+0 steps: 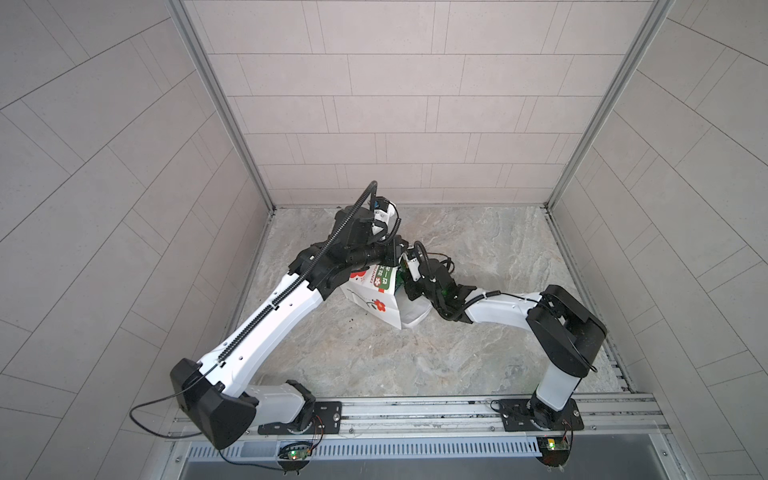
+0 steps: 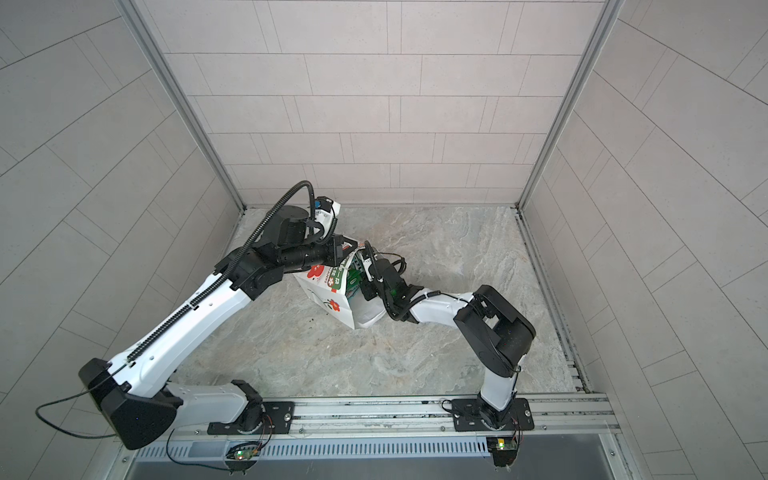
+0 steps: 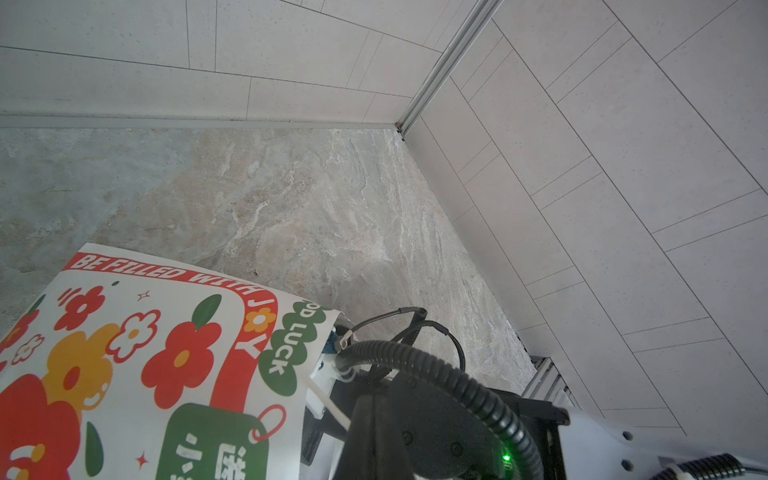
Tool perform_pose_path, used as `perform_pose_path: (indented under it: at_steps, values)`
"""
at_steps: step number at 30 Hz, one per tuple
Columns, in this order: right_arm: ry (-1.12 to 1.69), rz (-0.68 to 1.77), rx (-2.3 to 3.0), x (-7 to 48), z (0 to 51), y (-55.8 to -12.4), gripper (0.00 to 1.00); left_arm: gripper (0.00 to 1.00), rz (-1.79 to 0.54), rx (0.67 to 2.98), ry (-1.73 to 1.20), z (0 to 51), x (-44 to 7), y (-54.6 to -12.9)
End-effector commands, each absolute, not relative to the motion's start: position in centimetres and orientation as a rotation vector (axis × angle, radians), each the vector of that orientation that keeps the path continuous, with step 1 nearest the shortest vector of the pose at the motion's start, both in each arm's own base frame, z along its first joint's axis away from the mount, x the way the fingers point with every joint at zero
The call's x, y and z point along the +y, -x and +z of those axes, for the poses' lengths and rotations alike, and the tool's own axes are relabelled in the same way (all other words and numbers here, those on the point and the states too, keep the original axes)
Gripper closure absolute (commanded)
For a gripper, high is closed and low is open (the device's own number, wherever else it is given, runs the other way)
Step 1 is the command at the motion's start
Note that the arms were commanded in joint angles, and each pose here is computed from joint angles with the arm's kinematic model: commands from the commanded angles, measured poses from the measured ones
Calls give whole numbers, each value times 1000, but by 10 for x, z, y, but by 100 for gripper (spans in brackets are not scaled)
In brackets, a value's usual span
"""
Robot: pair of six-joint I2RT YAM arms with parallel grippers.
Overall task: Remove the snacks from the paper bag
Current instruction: 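Lower the right gripper into the bag onto the green Fox's packet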
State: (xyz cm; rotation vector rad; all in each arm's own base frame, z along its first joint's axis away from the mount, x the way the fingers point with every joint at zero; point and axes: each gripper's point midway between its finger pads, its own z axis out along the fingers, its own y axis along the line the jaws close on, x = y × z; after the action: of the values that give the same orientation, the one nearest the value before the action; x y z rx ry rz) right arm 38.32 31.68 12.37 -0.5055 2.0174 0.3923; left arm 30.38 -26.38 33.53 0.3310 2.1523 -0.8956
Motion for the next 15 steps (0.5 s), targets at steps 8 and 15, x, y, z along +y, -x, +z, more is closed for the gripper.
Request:
perform_pose_path:
  at_steps: [8,15]
  values:
    - [465,380,1985,312,144,-390,64,100,-968,2028,-377,380,-267,-290]
    - [458,366,1994,310,144,-391,64,100,-972,2024,-379,381,-267,-289]
